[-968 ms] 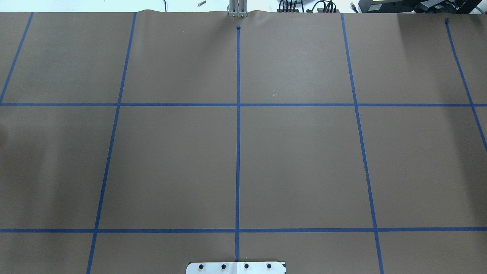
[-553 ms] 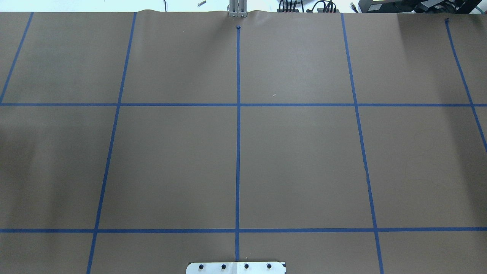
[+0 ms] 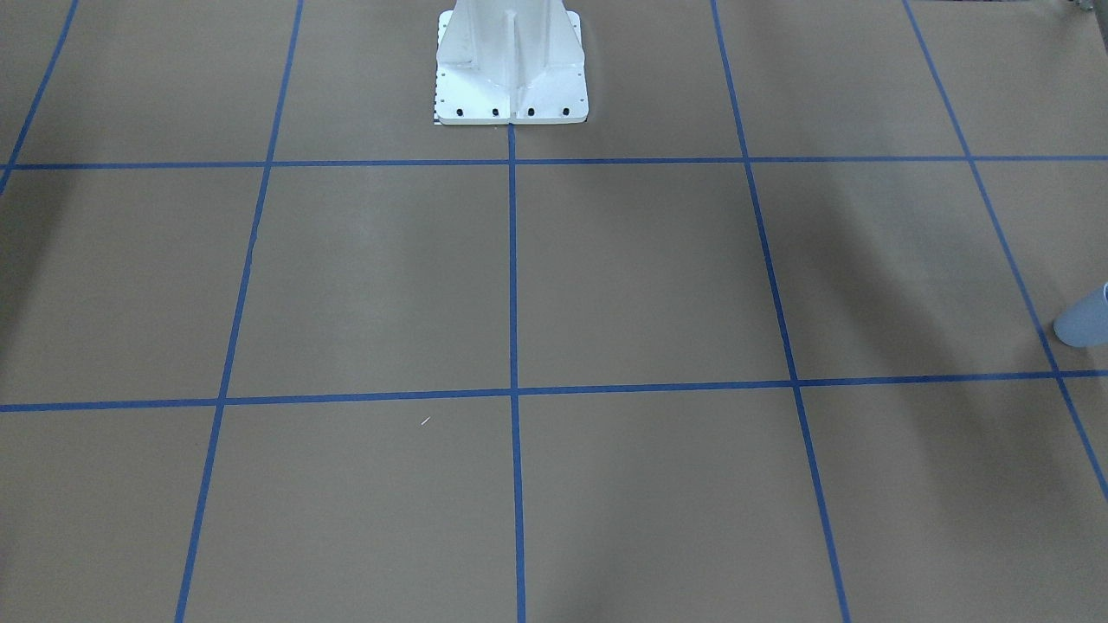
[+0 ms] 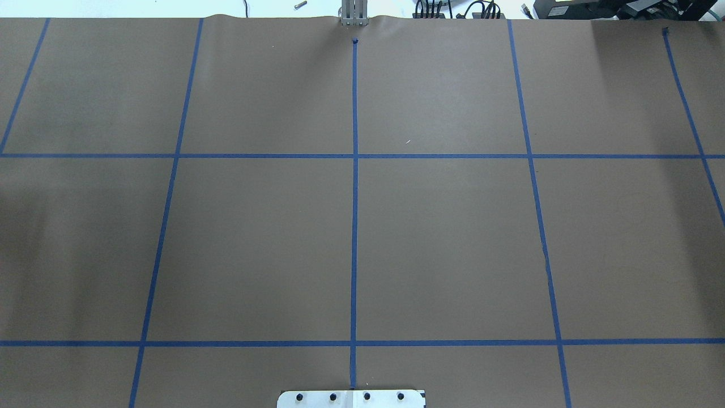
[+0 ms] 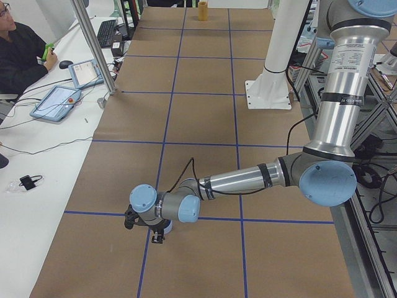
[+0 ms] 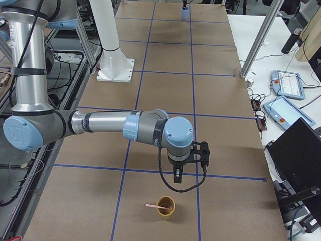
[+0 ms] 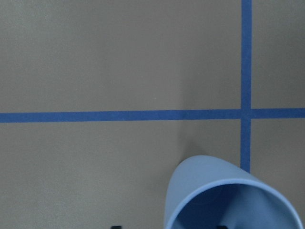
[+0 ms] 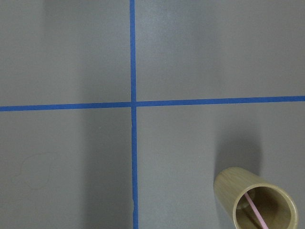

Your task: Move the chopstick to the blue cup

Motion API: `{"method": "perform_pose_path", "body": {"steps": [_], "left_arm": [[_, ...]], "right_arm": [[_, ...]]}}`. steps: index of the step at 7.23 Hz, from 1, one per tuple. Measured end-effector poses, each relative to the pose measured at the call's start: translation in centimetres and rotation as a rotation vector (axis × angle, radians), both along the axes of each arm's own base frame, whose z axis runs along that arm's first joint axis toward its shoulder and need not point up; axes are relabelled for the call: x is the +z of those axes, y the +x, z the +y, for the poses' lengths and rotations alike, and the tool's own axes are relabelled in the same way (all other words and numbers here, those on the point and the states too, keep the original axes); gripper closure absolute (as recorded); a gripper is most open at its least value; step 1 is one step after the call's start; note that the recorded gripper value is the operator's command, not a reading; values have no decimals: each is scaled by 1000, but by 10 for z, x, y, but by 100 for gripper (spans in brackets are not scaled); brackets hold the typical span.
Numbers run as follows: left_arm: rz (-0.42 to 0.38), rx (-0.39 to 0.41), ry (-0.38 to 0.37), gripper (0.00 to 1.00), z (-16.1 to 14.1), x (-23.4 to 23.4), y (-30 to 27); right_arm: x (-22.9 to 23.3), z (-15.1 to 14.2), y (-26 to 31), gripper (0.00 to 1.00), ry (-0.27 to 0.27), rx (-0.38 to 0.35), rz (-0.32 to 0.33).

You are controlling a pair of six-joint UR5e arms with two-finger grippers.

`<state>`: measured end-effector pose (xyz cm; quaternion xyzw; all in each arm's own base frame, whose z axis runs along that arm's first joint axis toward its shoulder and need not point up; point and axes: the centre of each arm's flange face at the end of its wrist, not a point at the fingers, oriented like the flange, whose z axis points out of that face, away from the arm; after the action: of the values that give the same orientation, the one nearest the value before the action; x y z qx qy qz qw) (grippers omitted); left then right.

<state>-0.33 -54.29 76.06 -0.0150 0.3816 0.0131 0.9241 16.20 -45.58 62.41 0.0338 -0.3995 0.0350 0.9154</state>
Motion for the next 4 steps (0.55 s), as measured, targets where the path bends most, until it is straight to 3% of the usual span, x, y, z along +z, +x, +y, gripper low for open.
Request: {"method": "perform_pose_path", "body": {"steps": [2,4], "left_arm": [[0,-4,0,100,-2,-4,1],[25,-10,25,100,-23,-41,5]], "right_arm": [[1,1,0,0,-2,0,-1],[3,3,0,0,-7,1,-2]]}}
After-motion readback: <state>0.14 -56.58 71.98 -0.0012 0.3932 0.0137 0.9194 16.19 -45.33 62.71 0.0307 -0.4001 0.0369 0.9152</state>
